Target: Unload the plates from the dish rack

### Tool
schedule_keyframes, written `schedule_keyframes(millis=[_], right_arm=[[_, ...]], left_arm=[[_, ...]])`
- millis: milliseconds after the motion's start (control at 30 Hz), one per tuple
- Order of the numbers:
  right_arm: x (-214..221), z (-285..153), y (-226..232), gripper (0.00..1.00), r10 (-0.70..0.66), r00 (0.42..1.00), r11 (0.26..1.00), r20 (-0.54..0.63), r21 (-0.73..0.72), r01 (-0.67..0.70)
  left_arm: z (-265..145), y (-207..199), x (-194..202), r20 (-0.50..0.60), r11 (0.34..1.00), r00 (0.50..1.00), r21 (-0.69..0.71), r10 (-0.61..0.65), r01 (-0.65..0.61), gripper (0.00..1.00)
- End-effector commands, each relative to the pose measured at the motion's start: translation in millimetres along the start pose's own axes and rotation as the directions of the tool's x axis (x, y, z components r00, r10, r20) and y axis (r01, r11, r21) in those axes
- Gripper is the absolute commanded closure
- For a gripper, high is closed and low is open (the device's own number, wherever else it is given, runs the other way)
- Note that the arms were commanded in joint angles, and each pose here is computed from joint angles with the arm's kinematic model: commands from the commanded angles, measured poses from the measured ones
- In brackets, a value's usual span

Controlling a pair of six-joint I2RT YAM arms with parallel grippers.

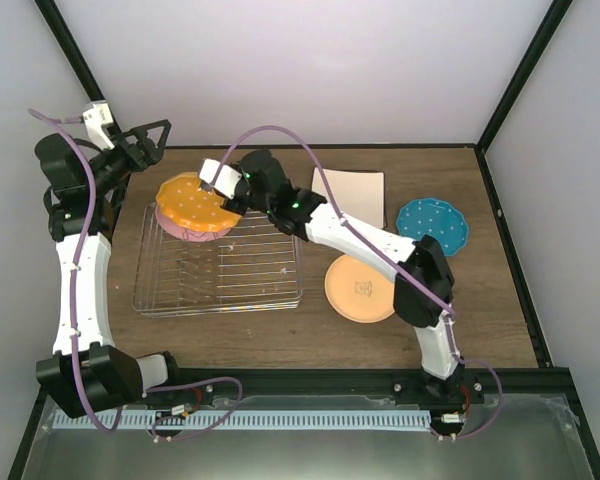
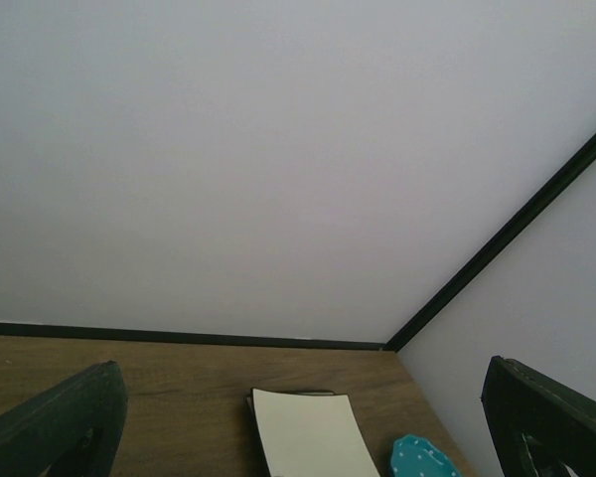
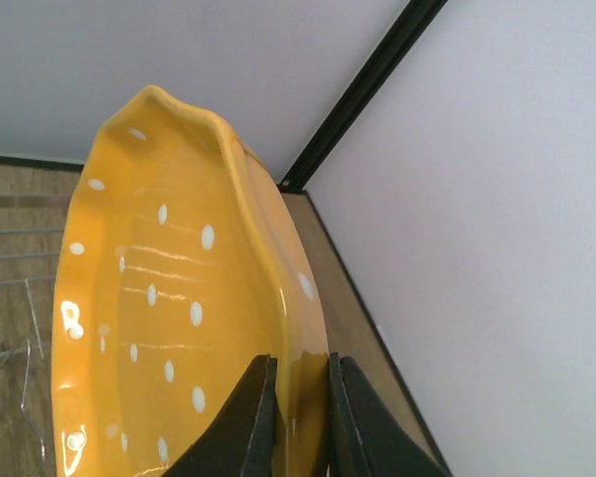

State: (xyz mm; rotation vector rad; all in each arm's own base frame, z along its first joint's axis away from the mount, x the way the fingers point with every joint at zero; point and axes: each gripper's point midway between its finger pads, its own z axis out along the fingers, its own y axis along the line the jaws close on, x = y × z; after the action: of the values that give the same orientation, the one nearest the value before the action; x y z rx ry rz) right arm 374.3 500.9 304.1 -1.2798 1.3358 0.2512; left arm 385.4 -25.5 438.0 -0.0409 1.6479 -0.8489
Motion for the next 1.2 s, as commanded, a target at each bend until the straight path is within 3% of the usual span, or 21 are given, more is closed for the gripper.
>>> schedule_keyframes(millis=[0, 167, 300, 367, 467, 567, 700, 800, 933, 1000, 1167], right_arm=[[-76.9, -56.6, -62.5, 0.99, 0.015, 0.979, 0.982, 0.205, 0.18, -0.052], [-70.0, -85.4, -97.4, 0.99, 0.04, 0.981, 0.958, 0.19, 0.271, -0.091], [-48.5, -130.6, -162.4, 0.99, 0.148, 0.97, 0.905, 0.195, 0.368, -0.212], [-33.3, -160.6, -200.5, 0.99, 0.202, 0.961, 0.854, 0.191, 0.445, -0.268], [15.7, -213.5, -265.6, 0.99, 0.36, 0.92, 0.707, 0.155, 0.598, -0.377], [92.2, -270.0, -310.2, 0.99, 0.595, 0.788, 0.496, 0.16, 0.699, -0.516], [200.4, -336.2, -315.6, 0.99, 0.83, 0.507, 0.185, 0.233, 0.742, -0.644], [274.1, -370.0, -285.5, 0.99, 0.911, 0.279, -0.027, 0.304, 0.718, -0.695], [336.9, -403.1, -244.1, 0.99, 0.901, 0.061, -0.257, 0.429, 0.644, -0.721], [356.5, -415.0, -227.4, 0.99, 0.879, -0.013, -0.336, 0.477, 0.6, -0.726], [388.4, -430.5, -199.1, 0.99, 0.832, -0.118, -0.447, 0.542, 0.529, -0.721]], left_arm=[[-2.4, -11.4, -5.2, 0.018, 0.999, 1.0, 0.037, 0.018, -0.019, 0.0], [-3.6, -16.9, -11.8, 0.029, 0.999, 0.999, 0.044, 0.025, -0.026, 0.0], [-6.2, -29.7, -28.7, 0.069, 0.997, 0.997, 0.067, 0.034, -0.039, 0.0], [-7.2, -36.0, -37.0, 0.089, 0.996, 0.995, 0.081, 0.037, -0.044, 0.0], [-6.1, -39.5, -43.2, 0.099, 0.995, 0.995, 0.092, 0.033, -0.042, 0.0], [-3.3, -35.8, -42.1, 0.093, 0.995, 0.995, 0.092, 0.02, -0.029, 0.0], [-1.1, -32.9, -39.2, 0.081, 0.995, 0.997, 0.095, 0.01, -0.017, 0.0], [-0.1, -32.0, -37.9, 0.076, 0.995, 0.997, 0.096, 0.005, -0.013, 0.0], [0.7, -30.4, -35.0, 0.065, 0.995, 0.998, 0.095, 0.005, -0.011, 0.0], [0.5, -29.4, -32.9, 0.058, 0.996, 0.998, 0.092, 0.008, -0.013, 0.0], [-0.8, -28.2, -28.4, 0.046, 0.996, 0.999, 0.082, 0.015, -0.019, 0.0]])
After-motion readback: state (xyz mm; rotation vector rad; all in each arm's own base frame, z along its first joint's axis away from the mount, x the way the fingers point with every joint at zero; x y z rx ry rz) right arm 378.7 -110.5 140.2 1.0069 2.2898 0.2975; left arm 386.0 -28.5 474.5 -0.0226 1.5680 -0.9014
